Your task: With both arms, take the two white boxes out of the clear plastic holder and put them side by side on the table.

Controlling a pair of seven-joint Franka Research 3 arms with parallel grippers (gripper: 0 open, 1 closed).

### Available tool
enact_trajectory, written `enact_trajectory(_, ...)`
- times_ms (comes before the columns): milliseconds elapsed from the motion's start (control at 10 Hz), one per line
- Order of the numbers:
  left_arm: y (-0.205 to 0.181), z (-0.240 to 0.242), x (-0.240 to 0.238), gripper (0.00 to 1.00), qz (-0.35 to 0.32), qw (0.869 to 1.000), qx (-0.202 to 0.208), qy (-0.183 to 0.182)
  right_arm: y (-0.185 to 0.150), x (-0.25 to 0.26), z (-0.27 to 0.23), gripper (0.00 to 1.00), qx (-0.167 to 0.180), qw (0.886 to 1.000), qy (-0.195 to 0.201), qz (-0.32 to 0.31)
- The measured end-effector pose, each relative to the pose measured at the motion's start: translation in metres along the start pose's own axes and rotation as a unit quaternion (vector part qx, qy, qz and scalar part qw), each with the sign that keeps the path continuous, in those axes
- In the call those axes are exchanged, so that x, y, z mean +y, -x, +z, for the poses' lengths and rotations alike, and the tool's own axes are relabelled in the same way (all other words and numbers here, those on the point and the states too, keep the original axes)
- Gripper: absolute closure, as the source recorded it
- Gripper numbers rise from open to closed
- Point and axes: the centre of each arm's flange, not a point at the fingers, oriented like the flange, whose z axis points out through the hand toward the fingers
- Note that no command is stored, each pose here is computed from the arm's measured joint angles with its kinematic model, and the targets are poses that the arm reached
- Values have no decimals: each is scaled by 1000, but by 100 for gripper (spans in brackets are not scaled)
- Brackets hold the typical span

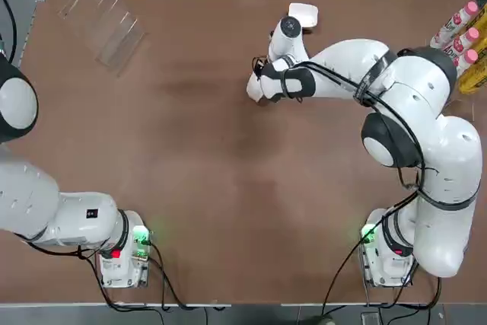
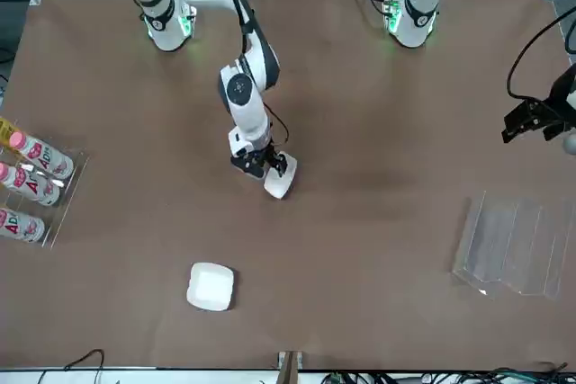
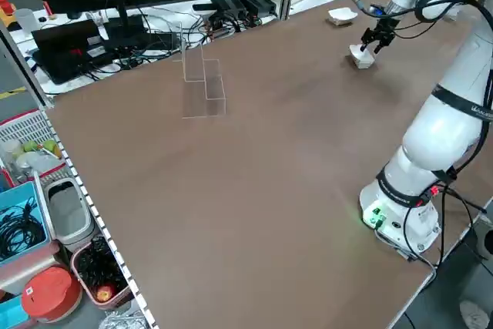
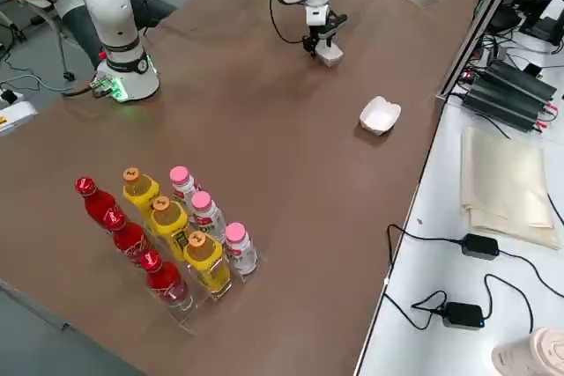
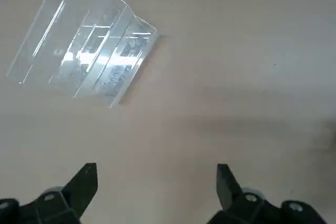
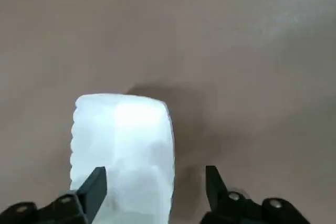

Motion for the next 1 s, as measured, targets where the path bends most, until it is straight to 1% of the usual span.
enact_trajectory(200,0,0,0,0,0,1000,0,0,1,0,0,30,1,1000,-2,0)
enact_trajectory(400,0,0,0,0,0,1000,0,0,1,1,1,31,5,1000,-5,1)
enact_trajectory(600,0,0,0,0,0,1000,0,0,1,8,10,36,12,1000,-5,1)
enact_trajectory(700,0,0,0,0,0,1000,0,0,1,11,16,44,14,1000,-2,1)
enact_trajectory(800,0,0,0,0,0,1000,0,0,0,13,20,48,16,1000,1,2)
enact_trajectory(1000,0,0,0,0,0,1000,0,0,-4,15,21,69,16,1000,1,7)
